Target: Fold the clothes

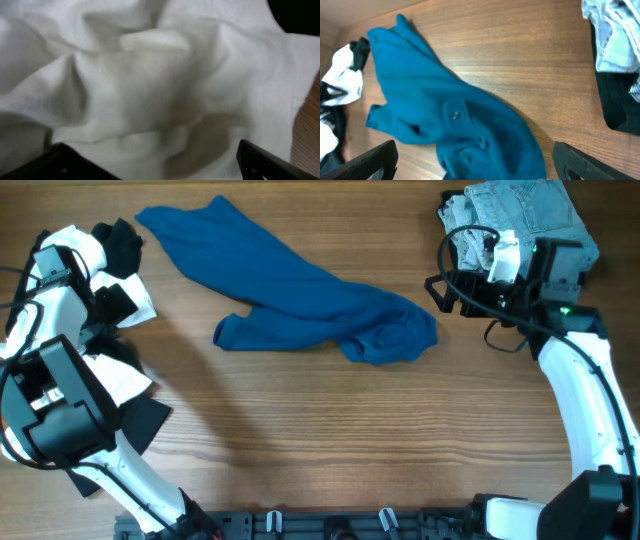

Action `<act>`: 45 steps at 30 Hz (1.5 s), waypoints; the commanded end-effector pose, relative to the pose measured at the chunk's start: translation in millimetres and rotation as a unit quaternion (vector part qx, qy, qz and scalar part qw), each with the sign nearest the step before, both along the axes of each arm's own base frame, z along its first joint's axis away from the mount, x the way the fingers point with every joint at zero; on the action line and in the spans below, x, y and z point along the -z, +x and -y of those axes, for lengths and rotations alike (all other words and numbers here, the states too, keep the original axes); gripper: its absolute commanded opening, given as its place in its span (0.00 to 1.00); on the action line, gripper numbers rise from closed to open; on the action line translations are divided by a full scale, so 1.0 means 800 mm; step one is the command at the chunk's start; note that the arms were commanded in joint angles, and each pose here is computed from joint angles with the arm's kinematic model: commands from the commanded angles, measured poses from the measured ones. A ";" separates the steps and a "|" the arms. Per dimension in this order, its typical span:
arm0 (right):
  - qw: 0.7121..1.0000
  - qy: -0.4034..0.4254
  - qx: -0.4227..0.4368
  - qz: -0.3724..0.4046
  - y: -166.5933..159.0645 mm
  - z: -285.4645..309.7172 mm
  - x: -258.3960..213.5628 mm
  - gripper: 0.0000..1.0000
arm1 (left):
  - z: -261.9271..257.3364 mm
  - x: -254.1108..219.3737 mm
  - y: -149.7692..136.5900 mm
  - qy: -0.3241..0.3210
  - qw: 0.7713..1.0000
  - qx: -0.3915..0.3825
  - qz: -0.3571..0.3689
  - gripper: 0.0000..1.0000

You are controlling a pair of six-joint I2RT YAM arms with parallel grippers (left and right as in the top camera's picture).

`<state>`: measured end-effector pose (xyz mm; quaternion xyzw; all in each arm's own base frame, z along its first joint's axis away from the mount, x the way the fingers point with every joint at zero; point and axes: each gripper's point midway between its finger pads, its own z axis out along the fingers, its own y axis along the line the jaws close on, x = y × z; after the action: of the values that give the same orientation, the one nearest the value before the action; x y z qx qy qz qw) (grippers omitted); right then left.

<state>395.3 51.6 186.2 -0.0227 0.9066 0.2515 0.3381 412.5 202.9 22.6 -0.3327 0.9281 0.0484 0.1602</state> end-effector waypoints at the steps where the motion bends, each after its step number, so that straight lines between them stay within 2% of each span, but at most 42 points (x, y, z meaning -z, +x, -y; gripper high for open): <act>1: 0.999 0.000 -0.044 0.020 0.001 -0.018 -0.031 1.00 | 0.024 -0.082 0.029 -0.012 0.996 0.037 0.075 1.00; 6: 0.997 -0.014 -0.045 -0.059 -0.030 -0.043 -0.002 1.00 | 0.080 -0.156 0.027 -0.051 0.987 0.082 0.130 1.00; 9: 0.991 -0.065 -0.029 -0.110 -0.051 -0.054 0.022 1.00 | 0.124 -0.189 0.017 -0.103 0.978 0.097 0.152 1.00; 12: 0.984 -0.115 0.003 -0.137 -0.063 -0.063 0.037 1.00 | 0.159 -0.196 0.003 -0.130 0.975 0.117 0.137 1.00; 16: 0.978 -0.129 0.072 -0.149 -0.062 -0.062 0.042 1.00 | 0.209 -0.172 -0.022 -0.158 0.974 0.147 0.071 1.00; 20: 0.979 -0.117 0.093 -0.140 -0.052 -0.056 0.038 1.00 | 0.249 -0.134 -0.043 -0.154 0.971 0.180 0.014 1.00; 26: 0.980 -0.119 0.090 -0.131 -0.046 -0.049 0.035 1.00 | 0.296 -0.077 -0.058 -0.142 0.963 0.229 -0.007 0.95; 30: 0.982 -0.128 0.066 -0.124 -0.047 -0.051 0.035 1.00 | 0.291 -0.043 -0.063 -0.095 0.967 0.234 -0.011 0.93; 32: 0.982 -0.126 0.060 -0.124 -0.048 -0.054 0.035 1.00 | 0.280 -0.029 -0.068 -0.075 0.974 0.213 -0.015 0.94; 36: 0.986 -0.114 0.036 -0.115 -0.047 -0.064 0.032 1.00 | 0.264 -0.027 -0.064 -0.076 0.980 0.183 -0.005 0.95; 42: 0.988 -0.105 0.027 -0.106 -0.043 -0.070 0.028 1.00 | 0.256 -0.020 -0.054 -0.074 0.982 0.176 0.004 0.90; 43: 0.989 -0.105 0.027 -0.105 -0.042 -0.070 0.028 1.00 | 0.260 -0.012 -0.051 -0.074 0.980 0.184 0.001 0.86; 45: 0.989 -0.107 0.025 -0.102 -0.042 -0.070 0.027 1.00 | 0.265 -0.001 -0.048 -0.074 0.979 0.189 -0.003 0.84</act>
<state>360.0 103.2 164.8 0.0041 0.9597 0.1374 0.2451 372.7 -5.5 43.2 -0.1676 0.9721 -0.0598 0.1529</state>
